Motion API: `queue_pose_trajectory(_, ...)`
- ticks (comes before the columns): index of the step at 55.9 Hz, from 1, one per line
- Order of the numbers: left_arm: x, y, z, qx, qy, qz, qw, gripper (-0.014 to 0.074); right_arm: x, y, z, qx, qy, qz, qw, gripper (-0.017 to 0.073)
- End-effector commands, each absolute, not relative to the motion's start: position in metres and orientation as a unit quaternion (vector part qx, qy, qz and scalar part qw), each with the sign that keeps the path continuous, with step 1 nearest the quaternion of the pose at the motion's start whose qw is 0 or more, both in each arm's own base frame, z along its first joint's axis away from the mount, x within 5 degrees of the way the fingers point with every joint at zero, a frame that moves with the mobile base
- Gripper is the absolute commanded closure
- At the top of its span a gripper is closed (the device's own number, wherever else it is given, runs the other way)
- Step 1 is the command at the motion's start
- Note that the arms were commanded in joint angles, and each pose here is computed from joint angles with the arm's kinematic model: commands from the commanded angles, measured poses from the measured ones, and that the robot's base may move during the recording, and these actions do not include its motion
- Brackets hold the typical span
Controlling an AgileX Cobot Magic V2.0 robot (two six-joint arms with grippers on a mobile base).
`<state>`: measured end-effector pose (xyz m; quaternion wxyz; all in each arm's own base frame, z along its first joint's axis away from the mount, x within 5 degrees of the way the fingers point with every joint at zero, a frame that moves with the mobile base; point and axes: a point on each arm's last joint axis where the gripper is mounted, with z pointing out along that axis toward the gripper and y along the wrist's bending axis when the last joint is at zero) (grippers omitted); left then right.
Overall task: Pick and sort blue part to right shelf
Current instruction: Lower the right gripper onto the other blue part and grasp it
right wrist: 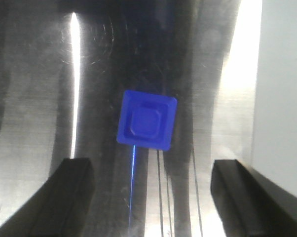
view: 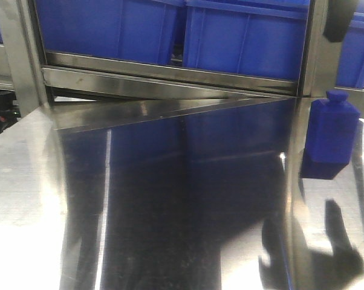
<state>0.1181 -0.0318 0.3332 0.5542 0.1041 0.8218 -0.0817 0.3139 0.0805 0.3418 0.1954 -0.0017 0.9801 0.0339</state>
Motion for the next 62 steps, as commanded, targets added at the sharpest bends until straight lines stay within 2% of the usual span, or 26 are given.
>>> queue_pose_trajectory(1,0.119,-0.033,0.351,0.099,0.786,-0.09,0.603,0.0218,0.32,0.083,0.352,0.001,0.974,0.043,0.222,-0.0038)
queue_pose_trajectory(28,0.119,-0.033,0.351,0.099,0.786,-0.09,0.603,0.0218,0.365,0.095,0.278,-0.001,0.988,0.025,0.152,-0.0038)
queue_pose_trajectory(43,0.119,-0.033,0.351,0.099,0.786,-0.09,0.603,0.0218,0.371,0.097,0.254,-0.001,0.994,0.013,0.108,-0.0029)
queue_pose_trajectory(47,0.119,-0.032,0.351,0.099,0.786,-0.09,0.603,0.0218,0.37,0.096,0.254,-0.001,0.995,0.012,0.104,0.003)
queue_pose_trajectory(57,0.119,-0.032,0.35,0.104,0.788,-0.081,0.601,0.0218,0.368,0.096,0.253,-0.001,0.995,0.01,0.094,0.0321)
queue_pose_trajectory(62,0.12,-0.031,0.343,0.114,0.796,-0.065,0.591,0.0218,0.368,0.096,0.253,-0.001,0.996,0.01,0.092,0.0349)
